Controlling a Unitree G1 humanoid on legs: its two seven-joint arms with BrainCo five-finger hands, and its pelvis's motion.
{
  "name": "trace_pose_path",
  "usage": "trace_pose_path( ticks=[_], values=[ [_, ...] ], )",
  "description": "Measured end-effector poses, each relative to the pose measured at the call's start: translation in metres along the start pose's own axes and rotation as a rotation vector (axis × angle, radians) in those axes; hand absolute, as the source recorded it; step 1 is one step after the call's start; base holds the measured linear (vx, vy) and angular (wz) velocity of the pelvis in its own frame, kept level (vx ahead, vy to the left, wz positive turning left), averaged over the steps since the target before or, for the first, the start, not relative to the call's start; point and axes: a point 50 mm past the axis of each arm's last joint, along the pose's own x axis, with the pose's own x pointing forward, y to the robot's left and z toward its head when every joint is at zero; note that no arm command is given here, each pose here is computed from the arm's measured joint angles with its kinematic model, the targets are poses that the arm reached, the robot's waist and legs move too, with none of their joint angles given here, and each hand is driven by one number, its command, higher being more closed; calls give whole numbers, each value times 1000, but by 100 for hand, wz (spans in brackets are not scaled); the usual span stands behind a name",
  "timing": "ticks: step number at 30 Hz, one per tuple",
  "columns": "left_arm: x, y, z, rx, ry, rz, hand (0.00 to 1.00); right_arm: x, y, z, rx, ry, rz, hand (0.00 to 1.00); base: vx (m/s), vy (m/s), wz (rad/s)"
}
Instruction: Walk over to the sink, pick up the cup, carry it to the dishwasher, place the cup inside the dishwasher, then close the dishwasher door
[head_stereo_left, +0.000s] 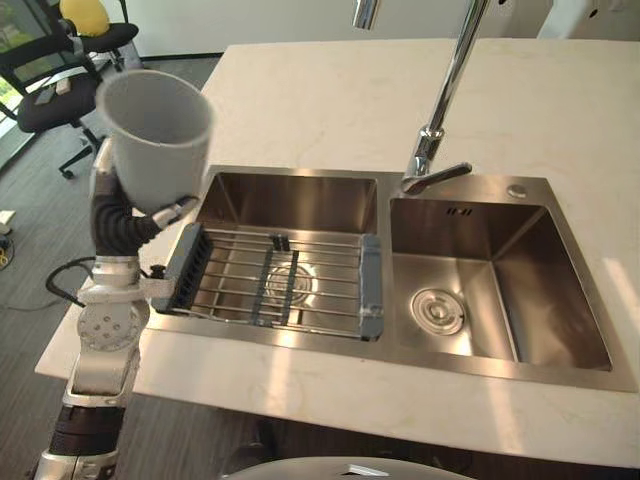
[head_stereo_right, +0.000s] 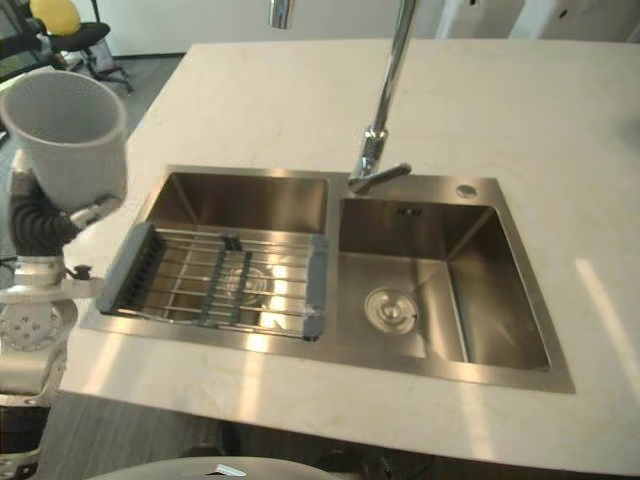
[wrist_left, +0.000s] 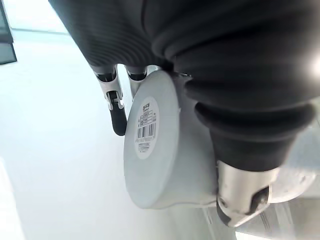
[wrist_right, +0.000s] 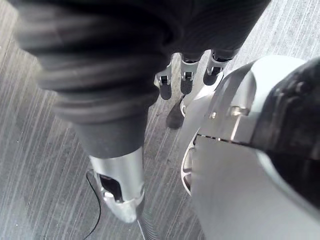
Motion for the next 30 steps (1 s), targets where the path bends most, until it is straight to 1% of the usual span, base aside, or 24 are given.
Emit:
trace_pose_path(
  ticks=[1,2,3,5,6,7,9,11,13,16,18,19,20,21,22,24,25,26,27,29,30],
  values=[
    [-2,4,0,-3,5,39,100,0,0,0,-4,1,0,0,-29,0,7],
    [-6,13,-2,-1,18,118,100,0,0,-1,-23,2,-1,0,-25,-6,11],
    [-9,17,-2,5,23,152,100,0,0,-1,-31,4,-2,0,-40,-9,29],
    [-20,33,-3,27,46,299,100,0,0,-2,-54,29,1,0,-49,-10,35],
    [-24,39,-4,38,55,335,100,0,0,-2,-69,34,2,0,-67,-14,28],
    [-32,49,-3,64,71,396,100,0,1,-3,-126,46,11,0,-72,-18,26],
    [-44,62,-2,110,95,472,100,0,3,-1,-203,60,34,0,-83,-25,40],
    [-52,71,1,144,106,505,100,0,2,1,-229,73,36,0,-83,-27,54],
    [-55,77,3,179,103,517,100,-1,-2,-1,-237,87,30,0,-57,-34,134],
    [-51,76,6,174,71,495,100,-3,-18,2,-237,80,4,0,7,37,158],
    [-48,75,13,170,32,480,100,-6,-31,30,-255,14,-31,0,-79,19,113],
    [-47,76,14,160,5,498,100,-7,-29,34,-256,-3,-25,0,-141,-2,177],
    [-46,76,15,149,-12,520,100,-6,-27,31,-245,-2,-16,0,-55,-5,164],
    [-44,81,21,155,-56,545,100,-4,-17,28,-206,-16,11,0,7,-4,102],
    [-43,82,23,157,-72,552,100,-4,-16,28,-204,-14,14,0,66,-15,58],
    [-34,73,25,111,-112,516,100,-6,-18,33,-176,-44,44,0,-30,43,107],
    [-24,69,31,85,-181,498,100,-6,-11,31,-147,-65,93,0,-193,34,161],
    [-11,69,38,68,-263,492,100,-3,-2,10,-135,-11,103,0,-177,-30,144],
    [-7,63,37,42,-266,482,100,-3,-2,8,-142,-6,94,0,-68,-56,98],
    [-4,57,32,31,-242,457,100,-4,-5,15,-151,-22,92,0,-16,44,89],
    [2,49,30,5,-232,417,100,-5,-9,21,-158,-40,85,0,-70,129,110]
  ],
)
